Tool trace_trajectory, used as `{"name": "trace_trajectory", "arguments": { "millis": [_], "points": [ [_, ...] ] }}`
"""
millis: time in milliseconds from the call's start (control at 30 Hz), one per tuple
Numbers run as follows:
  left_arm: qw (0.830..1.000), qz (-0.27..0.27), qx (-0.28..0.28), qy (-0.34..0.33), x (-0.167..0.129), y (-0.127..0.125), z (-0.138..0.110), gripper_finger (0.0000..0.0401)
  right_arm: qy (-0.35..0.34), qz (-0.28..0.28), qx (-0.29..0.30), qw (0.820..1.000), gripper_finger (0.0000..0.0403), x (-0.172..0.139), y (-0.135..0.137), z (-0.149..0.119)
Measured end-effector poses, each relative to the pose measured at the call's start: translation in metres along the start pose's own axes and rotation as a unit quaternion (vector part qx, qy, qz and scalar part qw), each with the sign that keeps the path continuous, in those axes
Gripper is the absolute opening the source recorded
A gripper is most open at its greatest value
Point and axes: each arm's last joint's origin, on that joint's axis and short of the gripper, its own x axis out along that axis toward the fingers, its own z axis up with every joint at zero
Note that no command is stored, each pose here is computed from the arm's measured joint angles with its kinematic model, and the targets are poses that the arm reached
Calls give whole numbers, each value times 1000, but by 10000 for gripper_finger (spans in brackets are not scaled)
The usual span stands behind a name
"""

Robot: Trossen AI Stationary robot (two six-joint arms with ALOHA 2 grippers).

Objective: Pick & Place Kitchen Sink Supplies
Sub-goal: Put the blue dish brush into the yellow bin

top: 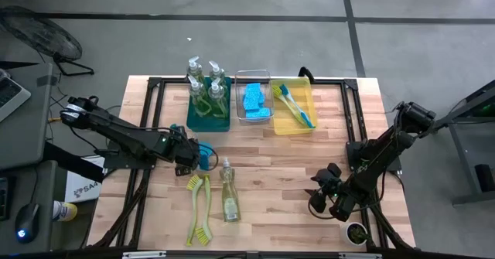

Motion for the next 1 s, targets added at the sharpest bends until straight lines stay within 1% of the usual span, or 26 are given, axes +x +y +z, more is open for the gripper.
{"name": "trace_trajectory", "arguments": {
  "millis": [133,300,633,933,1000],
  "points": [
    [1000,7,10,-22,7,-2,0,324,0,0,0,1000,259,0,0,0],
    [999,7,15,-28,14,-3,-4,324,0,0,0,1000,259,0,0,0],
    [998,-1,-2,-55,29,-7,-9,324,-5,-1,0,1000,259,0,0,0],
    [997,-9,-9,-70,32,-9,-8,323,-4,0,0,1000,259,0,0,0],
    [997,-12,-11,-75,32,-10,-7,317,-4,0,0,1000,259,0,0,0]
  ]
}}
